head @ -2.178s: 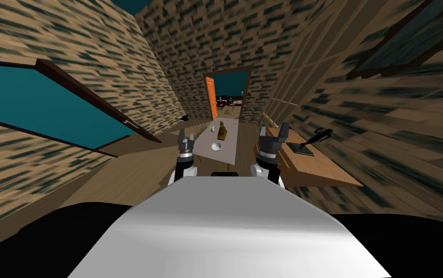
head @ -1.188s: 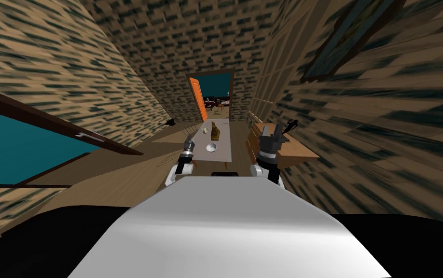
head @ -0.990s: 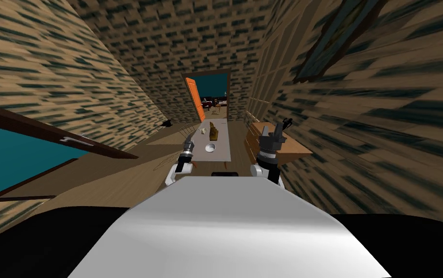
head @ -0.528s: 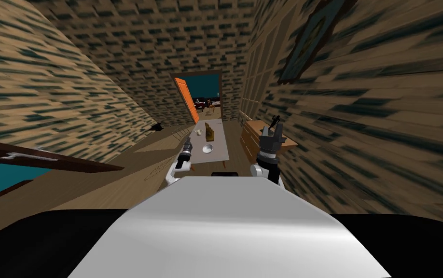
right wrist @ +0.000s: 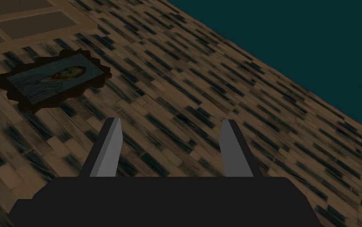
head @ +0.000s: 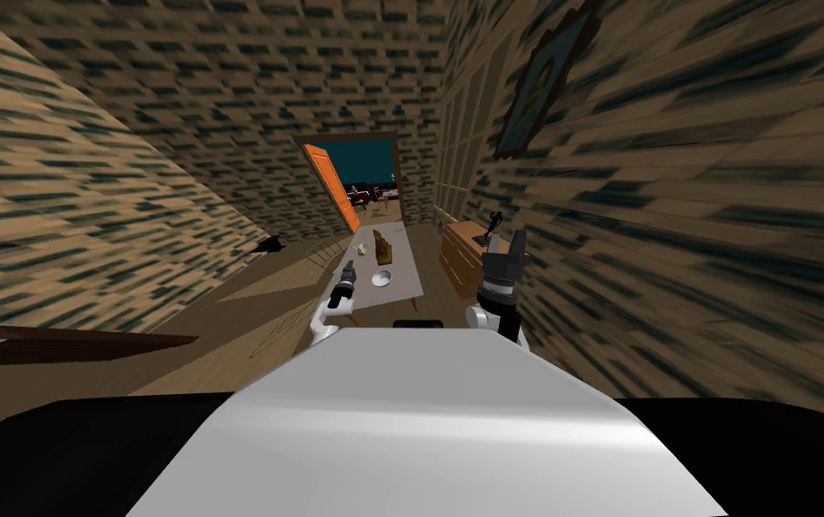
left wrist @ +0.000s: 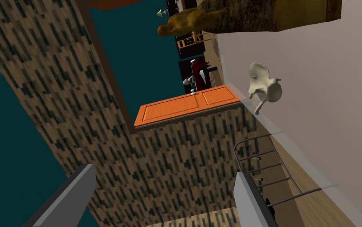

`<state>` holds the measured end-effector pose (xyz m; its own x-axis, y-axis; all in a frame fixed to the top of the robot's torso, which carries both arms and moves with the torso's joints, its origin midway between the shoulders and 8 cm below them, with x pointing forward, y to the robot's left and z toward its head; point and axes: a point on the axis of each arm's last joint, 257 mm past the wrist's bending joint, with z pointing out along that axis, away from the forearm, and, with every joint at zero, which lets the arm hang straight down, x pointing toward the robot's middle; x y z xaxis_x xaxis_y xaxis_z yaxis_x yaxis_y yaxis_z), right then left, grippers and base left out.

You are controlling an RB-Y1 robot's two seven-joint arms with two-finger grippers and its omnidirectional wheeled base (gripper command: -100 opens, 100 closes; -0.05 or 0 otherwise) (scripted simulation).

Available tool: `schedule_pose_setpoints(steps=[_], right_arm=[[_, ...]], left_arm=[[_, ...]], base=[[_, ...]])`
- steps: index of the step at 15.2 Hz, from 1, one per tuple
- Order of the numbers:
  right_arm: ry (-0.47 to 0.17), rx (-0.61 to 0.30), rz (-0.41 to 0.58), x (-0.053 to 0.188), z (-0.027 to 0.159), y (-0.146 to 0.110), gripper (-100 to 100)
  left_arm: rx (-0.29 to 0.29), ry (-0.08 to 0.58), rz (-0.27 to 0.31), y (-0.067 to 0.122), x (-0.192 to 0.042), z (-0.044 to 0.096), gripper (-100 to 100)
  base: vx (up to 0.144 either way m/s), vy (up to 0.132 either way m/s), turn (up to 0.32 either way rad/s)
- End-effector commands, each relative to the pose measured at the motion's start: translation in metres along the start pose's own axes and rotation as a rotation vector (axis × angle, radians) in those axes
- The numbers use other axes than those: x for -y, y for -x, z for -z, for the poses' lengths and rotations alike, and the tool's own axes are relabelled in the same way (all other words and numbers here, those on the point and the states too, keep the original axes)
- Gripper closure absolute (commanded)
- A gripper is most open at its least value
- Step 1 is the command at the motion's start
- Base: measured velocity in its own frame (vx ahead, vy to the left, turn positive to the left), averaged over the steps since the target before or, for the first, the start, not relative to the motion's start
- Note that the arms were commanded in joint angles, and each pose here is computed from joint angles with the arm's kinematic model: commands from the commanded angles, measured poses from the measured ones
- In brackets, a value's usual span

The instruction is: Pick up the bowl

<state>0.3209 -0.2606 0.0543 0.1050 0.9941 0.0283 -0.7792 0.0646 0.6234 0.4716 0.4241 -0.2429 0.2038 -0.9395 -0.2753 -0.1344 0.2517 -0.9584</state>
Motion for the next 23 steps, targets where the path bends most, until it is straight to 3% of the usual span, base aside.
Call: schedule_pose_setpoints(steps=[1,9,12,17,22,23], right_arm=[[0.0,0.0,0.0,0.0,0.0,0.0,0],[0.0,0.0,0.0,0.0,0.0,0.0,0],[0.0,0.0,0.0,0.0,0.0,0.0,0],[0.0,0.0,0.0,0.0,0.0,0.0,0],[0.0,0.0,0.0,0.0,0.0,0.0,0],[0.0,0.0,0.0,0.0,0.0,0.0,0]], left_arm=[[0.014,0.068,0.015,0.007,-0.021,-0.008,-100],[0.028,0.295,0.083,0.009,-0.101,-0.018,-100],[0.025,0.345,0.104,0.004,-0.116,-0.019,-100],[0.017,0.476,0.147,-0.007,-0.162,-0.013,-100],[-0.007,0.627,0.208,-0.032,-0.204,-0.003,-100],[-0.006,0.633,0.208,-0.032,-0.207,-0.002,-100]], base=[[-0.036,0.06,-0.272],[-0.039,0.065,-0.216],[-0.027,0.052,-0.133],[-0.034,0.064,-0.197],[-0.036,0.065,-0.166],[-0.037,0.073,-0.136]])
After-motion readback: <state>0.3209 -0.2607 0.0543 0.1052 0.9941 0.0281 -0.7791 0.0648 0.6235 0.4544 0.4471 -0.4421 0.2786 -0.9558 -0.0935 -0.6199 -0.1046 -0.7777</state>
